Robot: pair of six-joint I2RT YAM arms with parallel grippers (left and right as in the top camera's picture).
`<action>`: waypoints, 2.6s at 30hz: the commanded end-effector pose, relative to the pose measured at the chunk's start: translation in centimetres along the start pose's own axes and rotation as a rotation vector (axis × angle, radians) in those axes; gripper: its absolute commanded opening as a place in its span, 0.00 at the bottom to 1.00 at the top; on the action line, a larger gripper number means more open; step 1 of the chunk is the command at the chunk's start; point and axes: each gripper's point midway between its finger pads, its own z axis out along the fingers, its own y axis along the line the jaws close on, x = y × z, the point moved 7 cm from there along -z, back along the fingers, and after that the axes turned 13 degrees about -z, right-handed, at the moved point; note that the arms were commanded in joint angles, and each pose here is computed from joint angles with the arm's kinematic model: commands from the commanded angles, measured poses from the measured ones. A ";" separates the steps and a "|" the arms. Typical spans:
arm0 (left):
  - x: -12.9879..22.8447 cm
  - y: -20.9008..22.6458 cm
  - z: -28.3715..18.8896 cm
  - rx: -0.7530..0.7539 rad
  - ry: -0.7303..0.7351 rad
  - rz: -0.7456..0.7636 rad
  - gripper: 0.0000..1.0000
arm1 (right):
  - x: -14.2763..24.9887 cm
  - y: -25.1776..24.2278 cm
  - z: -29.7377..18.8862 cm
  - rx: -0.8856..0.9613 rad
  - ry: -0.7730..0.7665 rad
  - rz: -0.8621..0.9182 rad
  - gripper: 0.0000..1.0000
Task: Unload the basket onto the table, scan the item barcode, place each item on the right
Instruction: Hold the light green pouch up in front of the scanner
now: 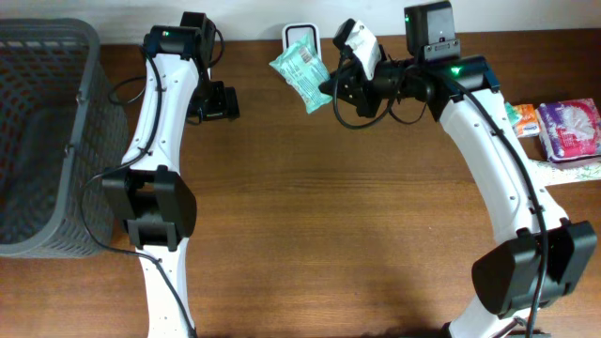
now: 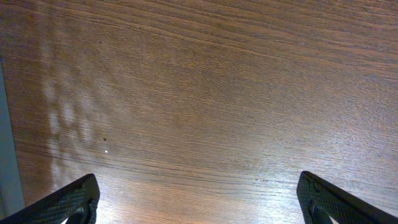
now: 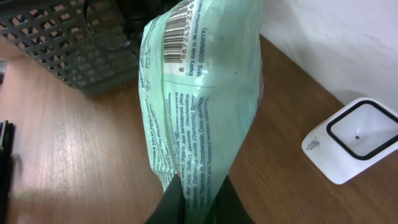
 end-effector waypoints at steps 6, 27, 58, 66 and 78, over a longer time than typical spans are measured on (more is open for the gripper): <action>0.0 -0.1 0.5 -0.007 0.011 0.013 0.99 | 9.0 -3.8 -1.3 0.627 0.584 0.447 0.04; 0.0 0.0 0.5 -0.008 0.011 0.012 0.99 | 13.5 4.7 9.7 0.691 1.013 0.289 0.45; 0.0 0.0 0.5 -0.008 0.011 0.012 0.99 | 23.5 0.4 9.5 0.282 0.803 0.681 0.04; 0.0 0.0 0.5 -0.008 0.011 0.012 0.99 | 6.9 -9.7 7.9 0.525 0.233 0.440 0.04; 0.0 -0.1 0.5 -0.007 0.011 0.013 0.99 | 4.8 -15.3 12.5 0.706 -0.168 0.526 0.04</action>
